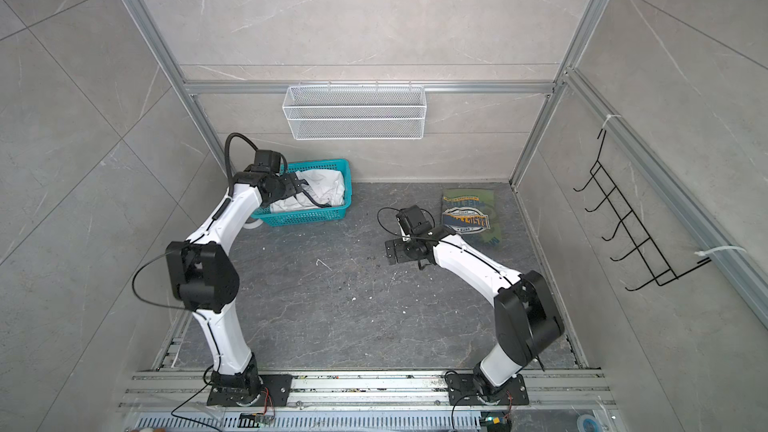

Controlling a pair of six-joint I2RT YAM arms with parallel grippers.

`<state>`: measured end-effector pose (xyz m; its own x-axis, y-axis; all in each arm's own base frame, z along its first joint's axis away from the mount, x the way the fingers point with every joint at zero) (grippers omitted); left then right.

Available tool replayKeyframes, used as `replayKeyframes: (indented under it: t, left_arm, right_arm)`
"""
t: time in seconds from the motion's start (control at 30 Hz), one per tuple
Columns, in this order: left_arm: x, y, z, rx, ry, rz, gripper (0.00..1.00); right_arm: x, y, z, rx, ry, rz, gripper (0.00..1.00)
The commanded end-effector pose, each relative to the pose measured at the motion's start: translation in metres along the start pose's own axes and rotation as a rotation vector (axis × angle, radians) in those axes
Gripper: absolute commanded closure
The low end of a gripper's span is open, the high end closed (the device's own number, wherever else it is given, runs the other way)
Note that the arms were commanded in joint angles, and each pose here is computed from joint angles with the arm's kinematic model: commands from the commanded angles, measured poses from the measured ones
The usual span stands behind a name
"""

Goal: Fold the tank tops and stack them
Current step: 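Grasp the white tank top in the basket with the left gripper while the right withdraws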

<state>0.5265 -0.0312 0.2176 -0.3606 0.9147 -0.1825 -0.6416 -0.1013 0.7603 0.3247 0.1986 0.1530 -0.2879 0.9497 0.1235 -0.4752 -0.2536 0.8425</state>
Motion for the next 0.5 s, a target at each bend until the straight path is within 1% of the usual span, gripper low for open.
replayKeyframes:
  t: [0.0,0.13,0.2,0.27,0.37,0.47]
  left_arm:
    - [0.016,-0.022,0.009,0.058,-0.011,0.047,0.05]
    - [0.017,-0.06,0.018,0.066,-0.028,0.053,0.04]
    - [0.019,-0.087,0.012,0.094,-0.031,0.055,0.04]
    - [0.02,-0.104,0.007,0.112,-0.025,0.053,0.05]
    - [0.02,-0.128,-0.002,0.141,-0.018,0.031,0.09]
    - [0.022,-0.144,-0.009,0.159,-0.026,0.035,0.16]
  right_arm:
    - [0.015,0.018,-0.009,-0.068,-0.045,0.07,0.01]
    - [0.022,0.035,-0.028,-0.098,-0.066,0.107,0.01]
    - [0.028,0.041,-0.038,-0.101,-0.071,0.136,0.0]
    - [0.034,0.044,-0.048,-0.092,-0.067,0.155,0.0]
    - [0.038,0.049,-0.063,-0.081,-0.062,0.178,0.01]
    - [0.035,0.055,-0.073,-0.088,-0.061,0.184,0.01]
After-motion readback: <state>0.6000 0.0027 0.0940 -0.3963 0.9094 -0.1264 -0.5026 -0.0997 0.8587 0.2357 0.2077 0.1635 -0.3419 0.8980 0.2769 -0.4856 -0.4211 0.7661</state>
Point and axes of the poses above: each gripper's point midway between its finger pads, its own y axis back along the fingers, its own x axis along the line the jaws close on, z = x × y, the point moved 3 cm from there along y, back along the fingers
